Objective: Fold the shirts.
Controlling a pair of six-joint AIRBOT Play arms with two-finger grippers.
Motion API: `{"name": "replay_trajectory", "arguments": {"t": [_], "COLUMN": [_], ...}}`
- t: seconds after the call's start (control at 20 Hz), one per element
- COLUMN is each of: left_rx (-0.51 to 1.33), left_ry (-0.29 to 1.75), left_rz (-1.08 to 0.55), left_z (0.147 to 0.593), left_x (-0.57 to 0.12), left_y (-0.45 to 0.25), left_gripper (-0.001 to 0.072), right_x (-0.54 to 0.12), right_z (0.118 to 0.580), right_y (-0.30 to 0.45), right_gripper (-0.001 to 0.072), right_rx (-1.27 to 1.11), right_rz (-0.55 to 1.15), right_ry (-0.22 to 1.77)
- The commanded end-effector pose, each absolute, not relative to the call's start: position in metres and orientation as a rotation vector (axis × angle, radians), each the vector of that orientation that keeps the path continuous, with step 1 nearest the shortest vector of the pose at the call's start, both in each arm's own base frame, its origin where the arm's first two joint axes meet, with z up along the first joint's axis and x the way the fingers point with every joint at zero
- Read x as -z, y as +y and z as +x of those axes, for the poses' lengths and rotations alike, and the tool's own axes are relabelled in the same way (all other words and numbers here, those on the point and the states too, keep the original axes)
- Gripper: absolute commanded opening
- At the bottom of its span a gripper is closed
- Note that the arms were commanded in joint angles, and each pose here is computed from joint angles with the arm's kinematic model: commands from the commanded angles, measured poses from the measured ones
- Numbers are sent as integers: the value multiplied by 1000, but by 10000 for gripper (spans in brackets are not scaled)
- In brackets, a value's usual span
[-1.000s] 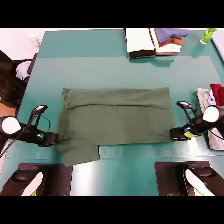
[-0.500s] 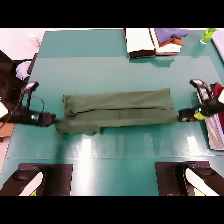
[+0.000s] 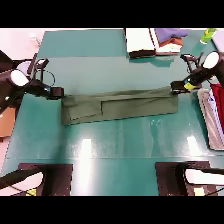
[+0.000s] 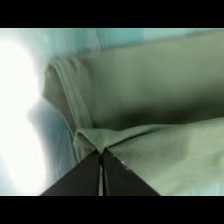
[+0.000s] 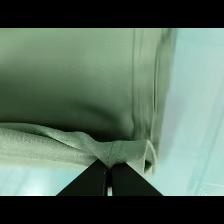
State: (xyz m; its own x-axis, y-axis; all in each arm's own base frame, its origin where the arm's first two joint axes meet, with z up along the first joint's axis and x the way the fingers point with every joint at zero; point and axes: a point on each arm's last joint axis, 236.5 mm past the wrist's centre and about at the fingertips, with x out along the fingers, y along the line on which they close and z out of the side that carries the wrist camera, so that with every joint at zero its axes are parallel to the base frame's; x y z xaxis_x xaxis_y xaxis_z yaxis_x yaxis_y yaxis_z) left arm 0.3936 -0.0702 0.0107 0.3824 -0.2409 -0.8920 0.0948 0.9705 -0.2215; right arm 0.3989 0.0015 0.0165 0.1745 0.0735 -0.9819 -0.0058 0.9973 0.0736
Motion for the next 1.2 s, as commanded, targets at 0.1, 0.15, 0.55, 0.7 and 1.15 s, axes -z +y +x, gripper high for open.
{"name": "replay_trajectory", "arguments": {"t": [0.1, 0.15, 0.55, 0.7, 1.15], "left_rx": [202, 202, 235, 261, 312], "left_ry": [1147, 1147, 1174, 1227, 1215], "left_rz": [-144, -145, -233, -263, -379], "left_z": [418, 419, 411, 399, 400], "left_x": [8, 8, 5, 7, -3], "left_y": [-69, -69, -85, -93, -115], "left_gripper": [38, 38, 420, 416, 36], "right_x": [3, 6, -14, 14, 75], "right_z": [447, 451, 468, 438, 417], "right_y": [1, 1, -5, -31, -25], "right_gripper": [19, 19, 503, 618, 621], "right_rx": [-59, -59, -123, -96, -121], "right_rz": [63, 64, 169, 215, 378], "right_ry": [1403, 1404, 1344, 1455, 1473]}}
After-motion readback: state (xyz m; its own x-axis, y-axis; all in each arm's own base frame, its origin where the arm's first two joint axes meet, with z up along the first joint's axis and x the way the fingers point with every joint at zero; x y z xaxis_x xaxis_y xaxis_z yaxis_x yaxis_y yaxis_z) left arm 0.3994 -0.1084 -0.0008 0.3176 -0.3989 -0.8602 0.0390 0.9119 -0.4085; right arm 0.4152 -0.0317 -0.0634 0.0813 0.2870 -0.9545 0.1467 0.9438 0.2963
